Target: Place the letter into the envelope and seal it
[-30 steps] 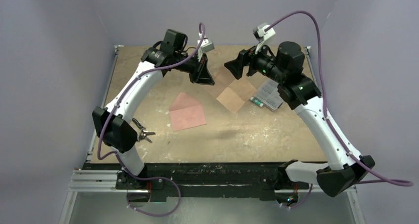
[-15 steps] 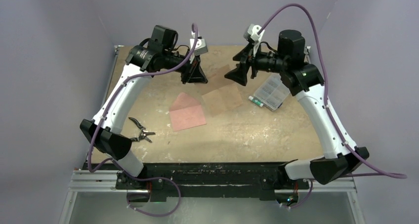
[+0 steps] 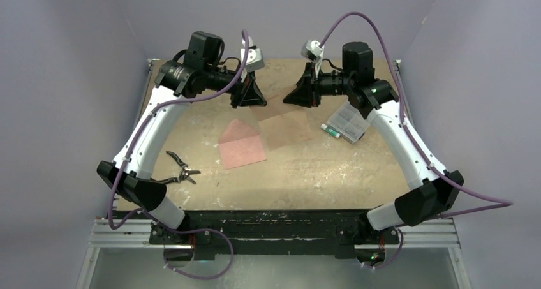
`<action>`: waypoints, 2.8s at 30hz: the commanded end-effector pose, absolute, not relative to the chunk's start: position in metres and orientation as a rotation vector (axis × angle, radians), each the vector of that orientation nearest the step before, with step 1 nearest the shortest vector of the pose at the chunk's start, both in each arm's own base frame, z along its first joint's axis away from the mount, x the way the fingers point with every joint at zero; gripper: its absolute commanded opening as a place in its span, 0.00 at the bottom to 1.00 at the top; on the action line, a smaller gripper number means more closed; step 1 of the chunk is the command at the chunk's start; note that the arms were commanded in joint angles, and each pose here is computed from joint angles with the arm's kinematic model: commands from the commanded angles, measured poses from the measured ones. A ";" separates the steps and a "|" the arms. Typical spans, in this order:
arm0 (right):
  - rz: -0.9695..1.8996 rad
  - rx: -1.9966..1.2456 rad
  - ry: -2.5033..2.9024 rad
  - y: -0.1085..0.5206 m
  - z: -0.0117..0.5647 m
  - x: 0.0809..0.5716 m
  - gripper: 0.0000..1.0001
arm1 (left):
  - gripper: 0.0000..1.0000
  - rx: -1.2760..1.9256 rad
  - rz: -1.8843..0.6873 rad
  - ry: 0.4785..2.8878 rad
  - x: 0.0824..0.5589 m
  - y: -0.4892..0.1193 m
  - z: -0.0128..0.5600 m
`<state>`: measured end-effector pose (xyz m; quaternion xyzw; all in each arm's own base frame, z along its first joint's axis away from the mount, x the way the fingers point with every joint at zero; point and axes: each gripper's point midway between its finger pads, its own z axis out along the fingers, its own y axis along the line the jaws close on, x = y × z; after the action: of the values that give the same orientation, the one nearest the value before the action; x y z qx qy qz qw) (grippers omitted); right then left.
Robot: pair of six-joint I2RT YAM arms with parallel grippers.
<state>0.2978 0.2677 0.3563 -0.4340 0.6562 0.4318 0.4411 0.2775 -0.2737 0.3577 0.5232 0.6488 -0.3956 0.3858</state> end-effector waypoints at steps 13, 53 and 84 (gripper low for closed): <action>0.967 -0.534 1.458 0.245 0.465 0.318 0.00 | 0.93 0.590 -0.723 1.613 0.359 -0.240 0.448; 1.119 -0.515 1.189 0.251 0.550 0.296 0.00 | 0.38 0.656 -1.544 1.400 0.316 -0.241 0.481; 1.037 -0.475 1.242 0.242 0.536 0.304 0.74 | 0.00 0.642 -1.475 1.401 0.324 -0.239 0.472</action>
<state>0.2790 0.2635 0.5263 -0.2860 0.5228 0.5167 0.6147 0.3336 -0.2417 0.4670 0.2285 0.5932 -0.6193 0.4608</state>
